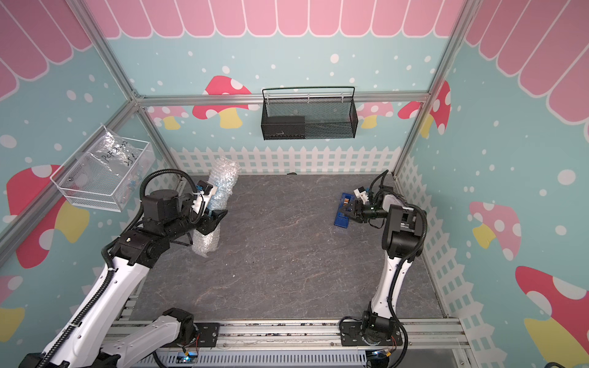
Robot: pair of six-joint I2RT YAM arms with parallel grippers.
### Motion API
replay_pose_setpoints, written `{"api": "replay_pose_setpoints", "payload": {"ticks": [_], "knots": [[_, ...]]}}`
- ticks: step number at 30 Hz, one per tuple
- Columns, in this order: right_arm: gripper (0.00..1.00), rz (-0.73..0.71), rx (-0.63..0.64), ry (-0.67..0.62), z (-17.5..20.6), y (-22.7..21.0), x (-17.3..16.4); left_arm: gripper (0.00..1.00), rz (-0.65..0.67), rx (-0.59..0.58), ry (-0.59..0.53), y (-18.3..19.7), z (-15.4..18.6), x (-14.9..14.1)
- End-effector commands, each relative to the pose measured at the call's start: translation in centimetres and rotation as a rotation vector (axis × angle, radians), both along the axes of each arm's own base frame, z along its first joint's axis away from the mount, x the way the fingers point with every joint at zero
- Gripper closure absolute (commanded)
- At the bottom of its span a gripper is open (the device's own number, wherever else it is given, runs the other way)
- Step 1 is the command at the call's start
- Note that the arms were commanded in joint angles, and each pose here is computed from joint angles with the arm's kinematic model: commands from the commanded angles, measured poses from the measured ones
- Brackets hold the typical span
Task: Wrap wine bottles in bubble wrap
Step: Tear off the tape using the Tape Cutter.
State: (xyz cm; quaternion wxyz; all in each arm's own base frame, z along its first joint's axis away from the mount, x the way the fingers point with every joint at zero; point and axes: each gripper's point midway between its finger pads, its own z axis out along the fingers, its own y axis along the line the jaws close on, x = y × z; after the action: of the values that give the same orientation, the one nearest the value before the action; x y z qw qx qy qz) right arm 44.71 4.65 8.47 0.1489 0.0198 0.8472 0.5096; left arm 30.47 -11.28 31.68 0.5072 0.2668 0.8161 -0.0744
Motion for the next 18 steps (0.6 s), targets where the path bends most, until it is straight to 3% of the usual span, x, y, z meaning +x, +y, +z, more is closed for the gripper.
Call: {"api": "replay_pose_setpoints", "payload": {"ticks": [1, 18], "knots": [[0.44, -0.062, -0.098, 0.037, -2.50, -1.64, 0.52, 1.00, 0.000, -0.029, -0.162, 0.15, 4.31, 0.32], [0.45, -0.194, -0.095, 0.039, -1.91, -2.17, 1.28, 1.00, 0.017, -0.025, -0.173, 0.47, 4.52, 0.22]]}}
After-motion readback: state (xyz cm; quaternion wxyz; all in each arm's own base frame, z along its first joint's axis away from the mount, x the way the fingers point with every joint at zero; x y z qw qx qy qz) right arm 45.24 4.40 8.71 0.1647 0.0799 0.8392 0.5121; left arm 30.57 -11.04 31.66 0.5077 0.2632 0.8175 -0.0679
